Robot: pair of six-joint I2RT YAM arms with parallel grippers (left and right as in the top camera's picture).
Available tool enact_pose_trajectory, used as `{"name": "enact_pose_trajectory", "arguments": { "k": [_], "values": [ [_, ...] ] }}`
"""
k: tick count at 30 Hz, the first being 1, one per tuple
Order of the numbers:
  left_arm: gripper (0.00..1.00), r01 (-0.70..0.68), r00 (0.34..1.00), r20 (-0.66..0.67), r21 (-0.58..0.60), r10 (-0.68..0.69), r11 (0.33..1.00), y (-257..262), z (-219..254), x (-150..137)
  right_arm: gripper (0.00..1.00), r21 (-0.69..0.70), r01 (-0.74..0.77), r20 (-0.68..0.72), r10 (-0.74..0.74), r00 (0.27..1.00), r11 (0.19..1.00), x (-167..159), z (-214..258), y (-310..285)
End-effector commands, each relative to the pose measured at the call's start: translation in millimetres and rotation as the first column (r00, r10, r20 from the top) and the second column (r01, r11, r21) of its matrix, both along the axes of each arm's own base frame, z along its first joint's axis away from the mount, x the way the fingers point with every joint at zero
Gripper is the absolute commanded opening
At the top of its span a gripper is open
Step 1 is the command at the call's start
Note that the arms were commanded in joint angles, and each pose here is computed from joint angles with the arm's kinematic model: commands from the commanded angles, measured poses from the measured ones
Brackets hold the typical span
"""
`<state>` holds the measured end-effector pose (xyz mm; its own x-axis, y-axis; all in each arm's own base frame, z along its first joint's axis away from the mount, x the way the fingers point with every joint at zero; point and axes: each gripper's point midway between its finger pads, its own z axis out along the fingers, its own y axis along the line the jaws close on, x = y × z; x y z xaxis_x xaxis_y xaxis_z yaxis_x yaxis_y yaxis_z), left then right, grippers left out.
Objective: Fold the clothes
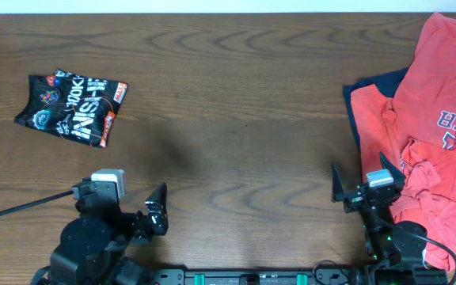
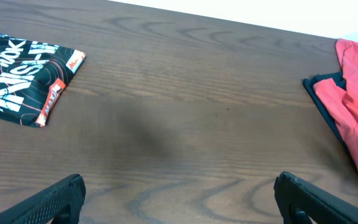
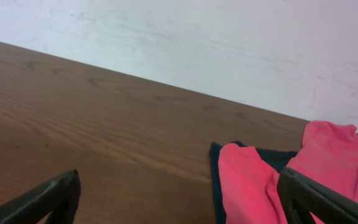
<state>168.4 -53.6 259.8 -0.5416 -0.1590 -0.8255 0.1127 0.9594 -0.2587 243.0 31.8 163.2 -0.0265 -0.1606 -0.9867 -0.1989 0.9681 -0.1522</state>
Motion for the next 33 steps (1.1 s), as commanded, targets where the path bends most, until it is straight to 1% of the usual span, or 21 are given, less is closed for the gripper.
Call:
{"name": "enact_pose_trajectory", "arguments": {
  "k": [1, 6, 8, 12, 15, 17, 18, 26, 28, 33],
  "values": [
    [0.98, -0.011, 1.0, -0.004, -0.006, 0.011, 1.0, 1.1, -1.2, -0.1, 0.99, 0.013, 0.005, -0.002, -0.005, 1.0, 1.0, 0.2, -1.5, -1.5],
    [0.98, -0.03, 1.0, -0.002, -0.006, 0.03, 1.0, 4.4, -1.0, 0.6, 0.99, 0.013, 0.005, -0.002, -0.005, 1.0, 1.0, 0.2, -1.5, -1.5],
    [0.98, -0.05, 0.998, -0.032, 0.029, 0.051, 0.998, 12.1, -9.1, -2.8, 0.99, 0.013, 0.005, -0.002, -0.005, 1.0, 1.0, 0.2, -1.5, -1.5],
    [0.98, -0.17, 0.979, -0.099, 0.075, 0.177, 0.983, 37.6, -32.2, -9.9, 0.99, 0.013, 0.005, -0.002, -0.005, 1.0, 1.0, 0.2, -1.5, -1.5],
    [0.98, -0.261, 0.958, -0.096, 0.092, 0.27, 0.961, 54.0, -50.1, -6.7, 0.99, 0.013, 0.005, -0.002, -0.005, 1.0, 1.0, 0.2, -1.5, -1.5],
    [0.98, -0.304, 0.949, -0.061, 0.096, 0.31, 0.948, 62.2, -59.9, -1.3, 0.99, 0.013, 0.005, -0.002, -0.005, 1.0, 1.0, 0.2, -1.5, -1.5],
    [0.98, -0.32, 0.946, -0.021, 0.099, 0.323, 0.942, 66.0, -65.0, 3.8, 0.99, 0.013, 0.005, -0.002, -0.005, 1.0, 1.0, 0.2, -1.5, -1.5],
    [0.98, -0.338, 0.922, 0.235, 0.097, 0.309, 0.936, 71.7, -82.2, 34.8, 0.99, 0.013, 0.005, -0.002, -0.005, 1.0, 1.0, 0.2, -1.5, -1.5],
    [0.98, -0.331, 0.91, 0.298, 0.101, 0.288, 0.938, 70.2, -81.8, 43.3, 0.99, 0.013, 0.005, -0.002, -0.005, 1.0, 1.0, 0.2, -1.5, -1.5],
    [0.98, -0.255, 0.879, 0.446, 0.146, 0.166, 0.956, 55.3, -75.5, 65.0, 0.99, 0.013, 0.005, -0.002, -0.005, 1.0, 1.0, 0.2, -1.5, -1.5]
  ]
}}
